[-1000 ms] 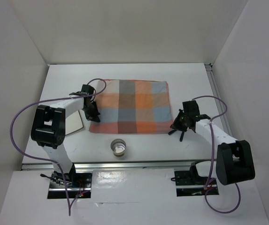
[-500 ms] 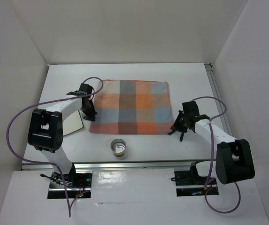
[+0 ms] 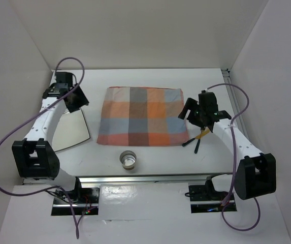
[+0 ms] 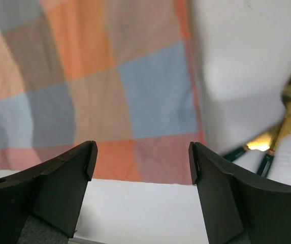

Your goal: Set the dinner table for one person

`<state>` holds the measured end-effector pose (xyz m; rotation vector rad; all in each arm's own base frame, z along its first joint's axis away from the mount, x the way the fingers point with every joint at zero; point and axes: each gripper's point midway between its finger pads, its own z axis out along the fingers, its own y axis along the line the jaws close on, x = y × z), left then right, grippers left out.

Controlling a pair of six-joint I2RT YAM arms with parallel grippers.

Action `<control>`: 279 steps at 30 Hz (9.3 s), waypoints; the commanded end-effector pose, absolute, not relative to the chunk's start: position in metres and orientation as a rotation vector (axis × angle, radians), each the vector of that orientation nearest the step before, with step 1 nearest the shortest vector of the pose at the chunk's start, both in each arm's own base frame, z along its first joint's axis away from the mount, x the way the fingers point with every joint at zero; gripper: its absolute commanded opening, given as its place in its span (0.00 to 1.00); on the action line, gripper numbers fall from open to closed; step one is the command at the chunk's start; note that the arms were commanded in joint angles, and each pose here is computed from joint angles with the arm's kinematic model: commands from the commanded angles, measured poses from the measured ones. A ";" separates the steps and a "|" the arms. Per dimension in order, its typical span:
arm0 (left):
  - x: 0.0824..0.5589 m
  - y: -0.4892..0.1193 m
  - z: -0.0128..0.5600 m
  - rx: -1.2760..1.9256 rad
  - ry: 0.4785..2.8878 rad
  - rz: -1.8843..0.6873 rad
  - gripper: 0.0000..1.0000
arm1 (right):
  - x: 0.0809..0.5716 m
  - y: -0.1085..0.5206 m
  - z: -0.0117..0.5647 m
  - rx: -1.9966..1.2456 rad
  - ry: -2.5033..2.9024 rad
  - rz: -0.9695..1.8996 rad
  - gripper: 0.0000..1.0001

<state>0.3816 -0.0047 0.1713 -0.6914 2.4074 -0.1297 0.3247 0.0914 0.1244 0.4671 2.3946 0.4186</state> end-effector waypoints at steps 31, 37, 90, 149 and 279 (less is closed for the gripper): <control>0.310 0.055 0.129 -1.201 2.184 -0.606 0.87 | 0.261 0.328 0.150 -0.663 2.383 0.606 0.94; 0.310 0.061 0.141 -1.168 2.164 -0.550 0.87 | 0.217 0.334 0.122 -0.799 2.454 0.619 0.94; 0.312 0.054 0.173 -0.957 2.176 -0.521 0.85 | 0.550 0.079 0.148 0.272 2.383 0.092 0.00; 0.208 0.167 0.082 -1.652 1.858 -0.225 0.92 | 0.460 0.170 0.264 -0.036 2.224 0.605 1.00; 0.356 0.020 0.290 -0.615 1.640 -0.956 0.00 | 0.430 0.180 0.251 -0.058 2.266 0.560 1.00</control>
